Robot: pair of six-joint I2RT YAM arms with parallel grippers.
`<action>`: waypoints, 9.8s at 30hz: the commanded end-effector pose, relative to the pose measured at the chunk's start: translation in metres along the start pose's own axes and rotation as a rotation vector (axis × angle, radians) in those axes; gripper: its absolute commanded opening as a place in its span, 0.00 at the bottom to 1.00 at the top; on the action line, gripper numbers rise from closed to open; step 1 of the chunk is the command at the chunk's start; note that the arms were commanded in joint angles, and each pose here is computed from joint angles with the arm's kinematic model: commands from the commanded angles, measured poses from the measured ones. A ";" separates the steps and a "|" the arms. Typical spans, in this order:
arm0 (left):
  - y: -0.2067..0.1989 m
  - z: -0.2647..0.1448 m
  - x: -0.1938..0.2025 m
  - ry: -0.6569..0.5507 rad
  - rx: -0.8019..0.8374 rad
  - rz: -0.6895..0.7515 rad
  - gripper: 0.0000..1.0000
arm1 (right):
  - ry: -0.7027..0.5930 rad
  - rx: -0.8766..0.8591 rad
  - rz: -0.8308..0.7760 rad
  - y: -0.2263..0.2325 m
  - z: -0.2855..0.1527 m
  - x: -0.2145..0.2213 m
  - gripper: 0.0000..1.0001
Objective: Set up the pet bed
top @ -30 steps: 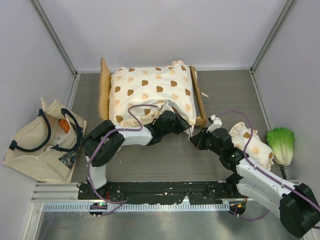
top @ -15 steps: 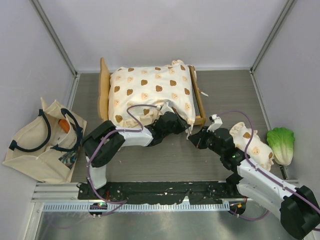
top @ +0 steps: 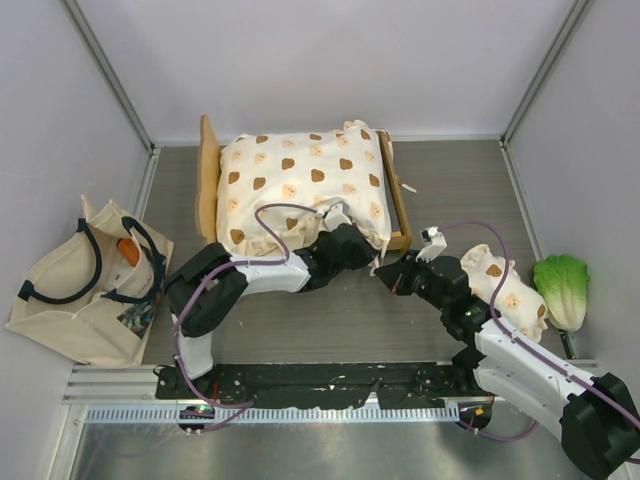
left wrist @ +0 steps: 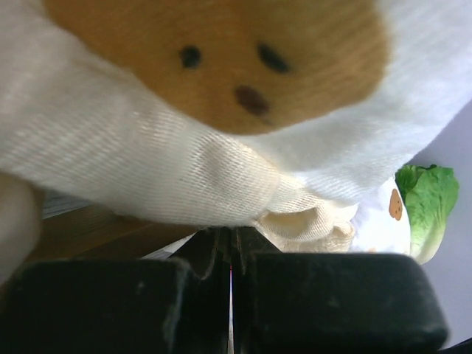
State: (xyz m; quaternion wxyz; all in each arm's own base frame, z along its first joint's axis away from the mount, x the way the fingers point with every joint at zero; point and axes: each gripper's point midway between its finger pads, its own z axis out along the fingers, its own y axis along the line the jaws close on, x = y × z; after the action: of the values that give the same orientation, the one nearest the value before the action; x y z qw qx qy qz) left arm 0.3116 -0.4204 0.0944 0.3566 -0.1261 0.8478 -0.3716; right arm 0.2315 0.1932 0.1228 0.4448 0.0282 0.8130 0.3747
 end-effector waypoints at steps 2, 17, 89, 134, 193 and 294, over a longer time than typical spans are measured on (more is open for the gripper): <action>-0.031 -0.006 -0.023 -0.062 0.053 0.083 0.00 | -0.036 0.004 0.009 0.002 0.003 -0.009 0.02; -0.025 -0.005 0.025 0.181 0.059 0.186 0.00 | -0.009 0.114 -0.070 -0.016 -0.011 -0.008 0.39; -0.035 -0.001 0.021 0.203 0.073 0.164 0.00 | 0.092 0.157 -0.203 -0.054 0.025 0.027 0.32; -0.030 -0.035 0.037 0.234 0.097 0.304 0.45 | 0.211 0.337 -0.019 -0.060 -0.013 0.038 0.01; -0.011 -0.009 0.049 0.301 0.065 -0.065 0.33 | 0.210 0.197 -0.055 -0.042 -0.002 0.039 0.01; 0.089 0.027 0.072 -0.118 -0.491 -0.109 0.61 | 0.165 0.515 -0.033 -0.071 -0.042 0.011 0.01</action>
State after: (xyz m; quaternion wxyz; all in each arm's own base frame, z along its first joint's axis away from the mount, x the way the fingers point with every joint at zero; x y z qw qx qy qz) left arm 0.3030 -0.4530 0.0444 0.3697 -0.2689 0.8373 -0.3000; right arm 0.2071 0.1159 0.0712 0.3395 0.1087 0.9247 0.1339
